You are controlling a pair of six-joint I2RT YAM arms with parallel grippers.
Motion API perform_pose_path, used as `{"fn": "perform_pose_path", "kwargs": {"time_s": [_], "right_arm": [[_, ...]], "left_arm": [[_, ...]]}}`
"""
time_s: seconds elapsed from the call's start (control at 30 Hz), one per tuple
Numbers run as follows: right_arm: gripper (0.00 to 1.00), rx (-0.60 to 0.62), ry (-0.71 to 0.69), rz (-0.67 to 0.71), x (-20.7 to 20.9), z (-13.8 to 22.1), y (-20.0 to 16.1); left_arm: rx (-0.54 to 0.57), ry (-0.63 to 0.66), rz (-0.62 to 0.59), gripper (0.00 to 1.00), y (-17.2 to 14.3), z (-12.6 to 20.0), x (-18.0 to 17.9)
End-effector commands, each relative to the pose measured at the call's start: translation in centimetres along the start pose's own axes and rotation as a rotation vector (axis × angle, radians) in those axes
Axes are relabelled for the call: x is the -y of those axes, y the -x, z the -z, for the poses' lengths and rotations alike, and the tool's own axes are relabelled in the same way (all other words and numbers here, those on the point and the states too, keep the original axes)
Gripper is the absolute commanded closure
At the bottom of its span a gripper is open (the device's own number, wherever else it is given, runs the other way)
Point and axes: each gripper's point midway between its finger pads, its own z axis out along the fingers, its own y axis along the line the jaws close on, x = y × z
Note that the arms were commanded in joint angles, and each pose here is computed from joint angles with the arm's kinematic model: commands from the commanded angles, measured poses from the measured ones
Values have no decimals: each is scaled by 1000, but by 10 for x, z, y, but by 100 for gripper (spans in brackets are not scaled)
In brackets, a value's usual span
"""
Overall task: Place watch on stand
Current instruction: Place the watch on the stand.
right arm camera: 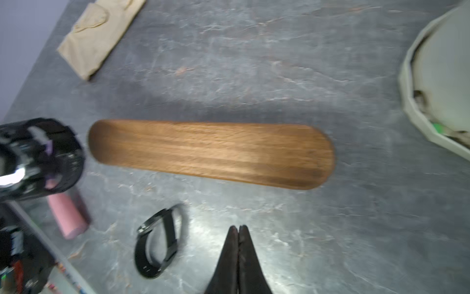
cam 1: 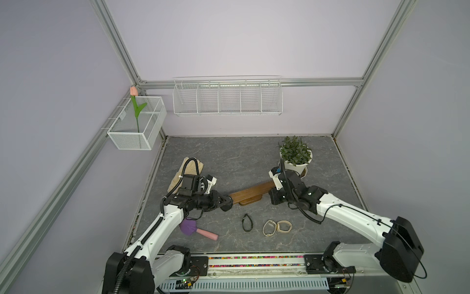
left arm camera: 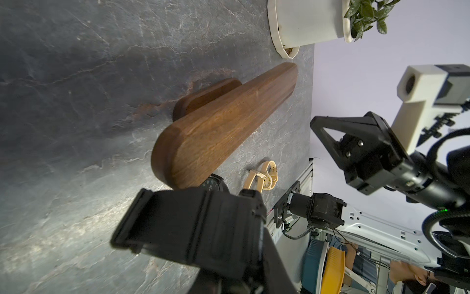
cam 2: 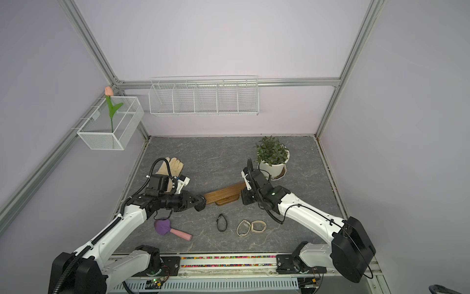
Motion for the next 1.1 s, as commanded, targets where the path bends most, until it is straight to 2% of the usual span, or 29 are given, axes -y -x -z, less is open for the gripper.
{"fn": "perform_pose_path", "kwargs": {"time_s": [0.0,0.1,0.47,1.07], "right_arm": [[93,19,-83,-9,27,1,11],[93,39,-104,-32,40,-2,28],[93,31,-181,-38,69,-33,49],[93,2,-147,-56,63,-57,54]], "left_arm": [[33,-5,-20,100,8,-1,2],[37,-8,-21,100,12,-6,-2],[20,-34,-32,100,20,-18,-6],[1,-103,-41,100,44,-37,4]]}}
